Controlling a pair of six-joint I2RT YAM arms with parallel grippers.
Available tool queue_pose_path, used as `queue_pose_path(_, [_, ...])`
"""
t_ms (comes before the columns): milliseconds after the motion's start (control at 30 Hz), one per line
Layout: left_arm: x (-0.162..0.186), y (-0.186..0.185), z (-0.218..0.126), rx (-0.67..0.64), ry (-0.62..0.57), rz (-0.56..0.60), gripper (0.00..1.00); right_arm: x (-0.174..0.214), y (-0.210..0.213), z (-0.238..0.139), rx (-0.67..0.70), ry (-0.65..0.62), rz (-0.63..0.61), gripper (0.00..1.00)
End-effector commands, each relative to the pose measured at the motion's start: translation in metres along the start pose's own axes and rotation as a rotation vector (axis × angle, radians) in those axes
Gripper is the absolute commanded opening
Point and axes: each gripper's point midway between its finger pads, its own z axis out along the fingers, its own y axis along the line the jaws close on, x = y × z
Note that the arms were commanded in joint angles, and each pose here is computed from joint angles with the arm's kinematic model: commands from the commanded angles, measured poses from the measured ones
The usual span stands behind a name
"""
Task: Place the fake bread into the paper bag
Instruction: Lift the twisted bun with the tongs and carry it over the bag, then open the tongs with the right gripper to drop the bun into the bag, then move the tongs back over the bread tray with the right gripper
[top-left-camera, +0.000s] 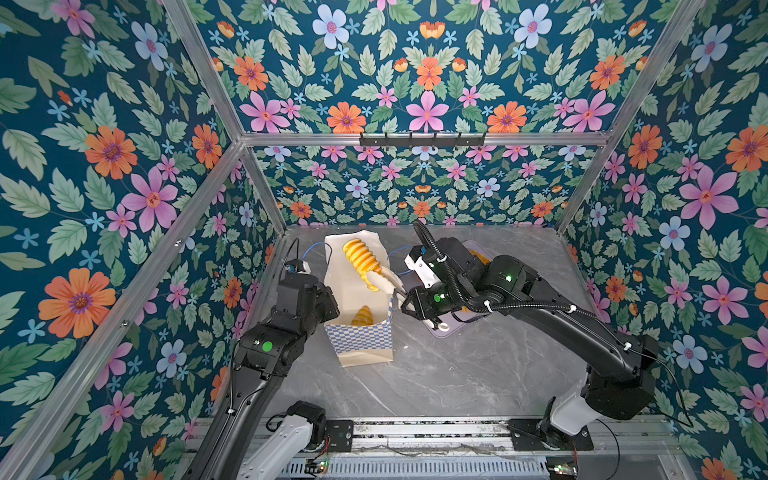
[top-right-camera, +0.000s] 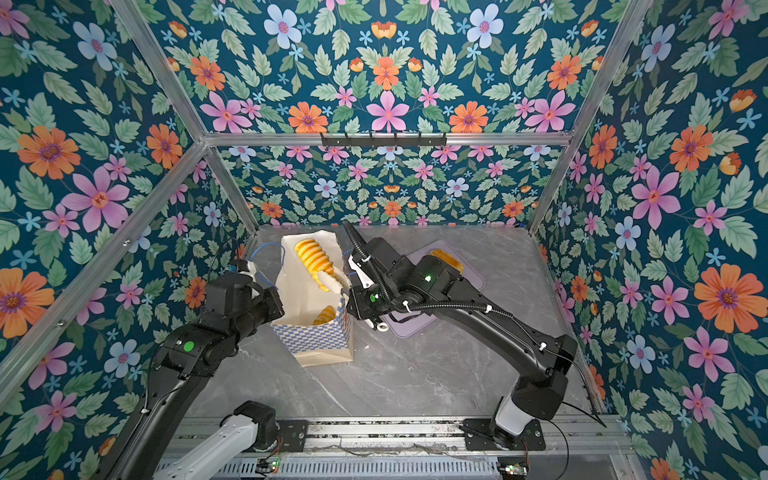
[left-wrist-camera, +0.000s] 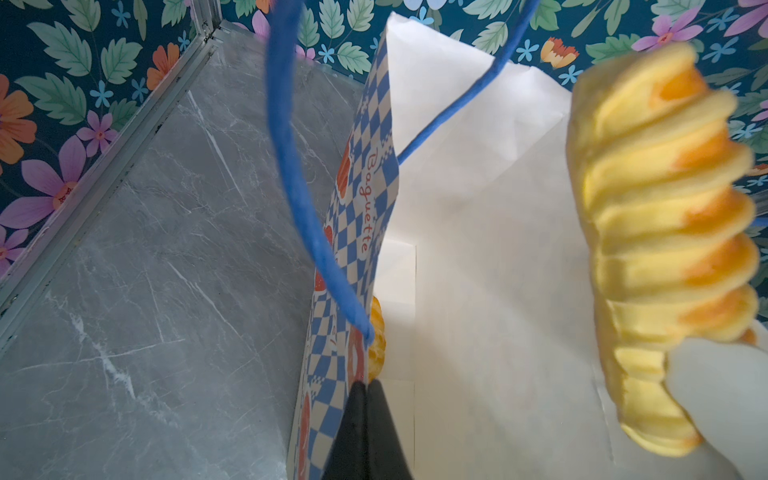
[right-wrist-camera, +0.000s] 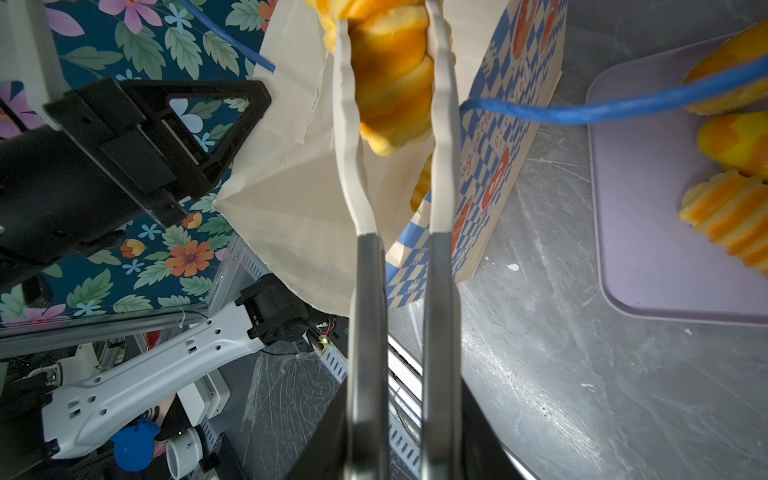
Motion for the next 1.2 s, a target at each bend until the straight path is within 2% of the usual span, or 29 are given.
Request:
queue_pose_path(0, [-0.008, -0.002, -0.001, 0.008, -0.031, 0.0, 0.0, -0.005, 0.001, 0.0, -0.001, -0.024, -0.011, 0.35])
queue_pose_path(467, [-0.007, -0.001, -0.002, 0.006, -0.031, -0.002, 0.0, -0.007, 0.004, -0.002, -0.01, -0.033, -0.018, 0.45])
queue_pose_path(967, [-0.006, 0.0, -0.002, 0.002, -0.029, -0.002, 0.0, -0.018, 0.013, -0.017, -0.039, -0.085, -0.037, 0.45])
queue_pose_path(1100, [-0.006, -0.001, -0.002, 0.004, -0.03, -0.003, 0.07, -0.022, 0.015, -0.024, -0.042, -0.108, -0.049, 0.45])
queue_pose_path(1167, [-0.006, -0.001, -0.002, 0.003, -0.029, -0.004, 0.15, -0.025, 0.016, -0.028, -0.04, -0.121, -0.054, 0.45])
